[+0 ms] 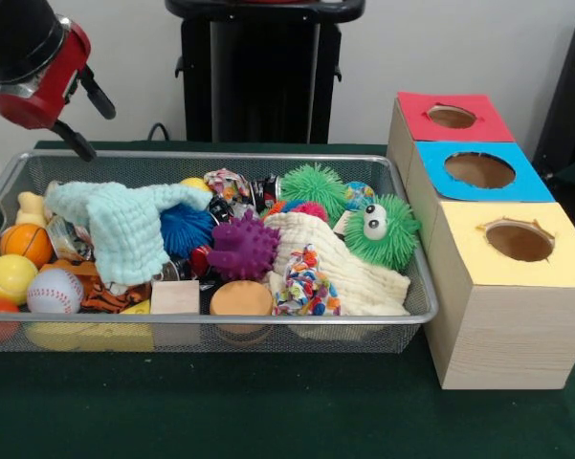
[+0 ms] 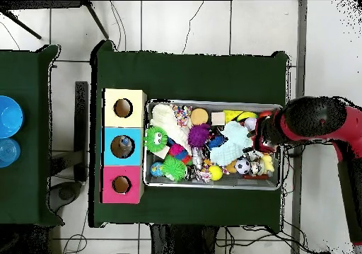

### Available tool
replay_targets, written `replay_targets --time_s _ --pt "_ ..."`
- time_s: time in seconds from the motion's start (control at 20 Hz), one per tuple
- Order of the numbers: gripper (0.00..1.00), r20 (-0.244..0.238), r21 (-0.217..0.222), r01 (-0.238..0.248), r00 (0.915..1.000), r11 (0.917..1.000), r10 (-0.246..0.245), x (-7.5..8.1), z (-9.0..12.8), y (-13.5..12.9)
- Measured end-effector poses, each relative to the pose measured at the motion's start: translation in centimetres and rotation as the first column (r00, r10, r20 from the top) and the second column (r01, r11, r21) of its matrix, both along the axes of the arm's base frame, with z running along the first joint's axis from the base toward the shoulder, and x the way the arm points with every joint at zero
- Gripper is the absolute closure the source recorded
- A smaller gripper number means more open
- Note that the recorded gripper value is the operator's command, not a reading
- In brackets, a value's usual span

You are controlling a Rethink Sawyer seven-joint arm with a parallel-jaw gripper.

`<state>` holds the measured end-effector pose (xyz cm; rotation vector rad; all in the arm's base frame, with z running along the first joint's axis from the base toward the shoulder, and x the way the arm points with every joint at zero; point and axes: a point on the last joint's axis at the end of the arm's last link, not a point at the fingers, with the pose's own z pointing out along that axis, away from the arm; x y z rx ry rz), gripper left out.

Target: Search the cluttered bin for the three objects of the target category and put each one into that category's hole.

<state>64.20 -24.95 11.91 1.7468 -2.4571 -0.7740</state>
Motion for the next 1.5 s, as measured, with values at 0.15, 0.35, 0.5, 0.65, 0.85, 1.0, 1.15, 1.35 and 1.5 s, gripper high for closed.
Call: replay_targets --time_s 0.15,0.35,0.5,0.65,0.85,1.0,1.15,1.35,1.5 --pt "0.0 0.06 0.027 0.054 0.9966 0.9982 -0.056 0.3 0.0 -0.7" --pt "0.0 0.146 0.054 0.124 0.9807 0.9909 -0.13 0.8 -0.2 -1.4" --pt "0.0 0.191 0.073 0.155 0.9673 0.9852 -0.166 1.0 -0.5 -1.2" --pt "0.0 0.22 0.095 0.174 0.9567 0.9801 -0.191 1.0 -0.8 -0.5" --pt "0.0 0.243 0.133 0.187 0.9462 0.9734 -0.214 0.9 -1.3 1.5" --pt "0.0 0.239 0.159 0.186 0.9454 0.9695 -0.221 0.6 -1.6 3.0" --pt "0.0 0.225 0.189 0.177 0.9498 0.966 -0.218 0.2 -1.7 5.2" --pt "0.0 0.208 0.216 0.159 0.9567 0.9635 -0.204 0.0 -1.9 8.1" --pt "0.0 0.205 0.224 0.146 0.9595 0.9636 -0.193 0.0 -2.2 10.0"
